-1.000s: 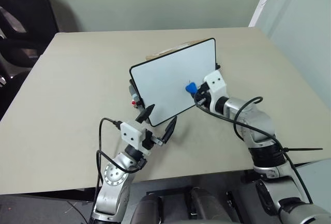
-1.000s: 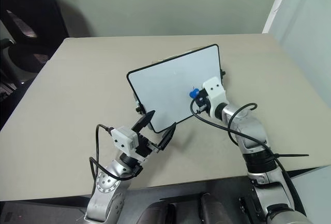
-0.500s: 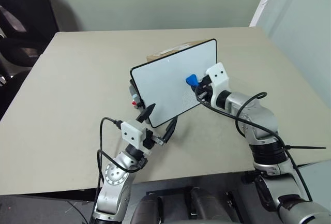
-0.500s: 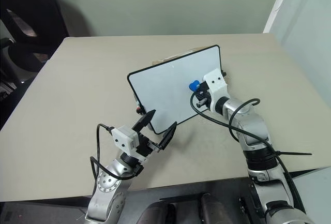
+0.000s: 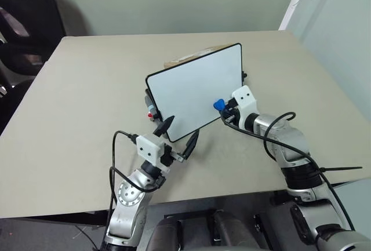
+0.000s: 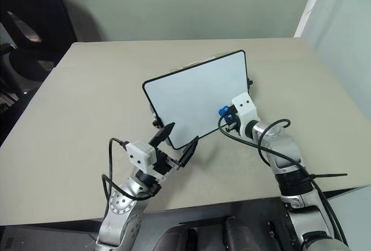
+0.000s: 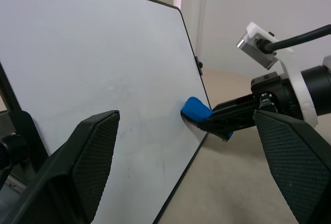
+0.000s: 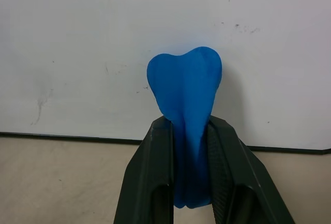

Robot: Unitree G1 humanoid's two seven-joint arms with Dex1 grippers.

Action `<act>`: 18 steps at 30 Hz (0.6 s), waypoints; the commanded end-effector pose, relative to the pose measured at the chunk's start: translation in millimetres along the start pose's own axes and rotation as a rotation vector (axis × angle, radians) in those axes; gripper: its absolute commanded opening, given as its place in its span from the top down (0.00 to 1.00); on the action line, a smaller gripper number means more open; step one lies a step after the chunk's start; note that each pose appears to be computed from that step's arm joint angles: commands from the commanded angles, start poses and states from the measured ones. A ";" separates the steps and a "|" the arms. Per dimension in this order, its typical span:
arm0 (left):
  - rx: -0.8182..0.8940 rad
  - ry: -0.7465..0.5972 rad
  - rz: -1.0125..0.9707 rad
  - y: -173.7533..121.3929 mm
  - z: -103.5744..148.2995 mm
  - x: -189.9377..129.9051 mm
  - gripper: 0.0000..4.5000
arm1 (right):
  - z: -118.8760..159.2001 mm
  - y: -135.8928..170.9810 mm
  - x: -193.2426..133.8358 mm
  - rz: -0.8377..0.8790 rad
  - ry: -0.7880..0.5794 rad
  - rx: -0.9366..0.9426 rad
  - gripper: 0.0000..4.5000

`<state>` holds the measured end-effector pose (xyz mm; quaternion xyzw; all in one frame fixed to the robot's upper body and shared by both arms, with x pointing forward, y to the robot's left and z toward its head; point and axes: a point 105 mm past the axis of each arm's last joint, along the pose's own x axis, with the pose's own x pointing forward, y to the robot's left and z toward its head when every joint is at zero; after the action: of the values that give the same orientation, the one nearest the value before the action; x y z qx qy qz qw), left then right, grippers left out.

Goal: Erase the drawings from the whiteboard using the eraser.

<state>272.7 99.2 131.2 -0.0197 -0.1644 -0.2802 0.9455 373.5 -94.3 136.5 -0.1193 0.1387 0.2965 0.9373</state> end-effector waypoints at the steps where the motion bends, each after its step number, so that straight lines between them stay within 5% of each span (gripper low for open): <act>1: 0.017 -0.033 -0.017 -1.5 6.2 3.9 0.00 | 49.0 26.5 -7.1 0.094 -0.137 -0.111 0.88; 8: 0.014 -0.032 -0.025 -2.7 3.9 6.4 0.00 | 63.9 48.8 -6.7 0.160 -0.172 -0.164 0.88; 18: 0.012 -0.032 -0.021 0.9 4.4 5.5 0.00 | 27.7 -0.8 -3.4 -0.010 -0.045 -0.102 0.88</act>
<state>277.2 96.3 129.4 -0.0156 -0.1633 -0.2896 0.9430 369.3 -70.6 162.9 -0.1554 0.0997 0.3414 0.9216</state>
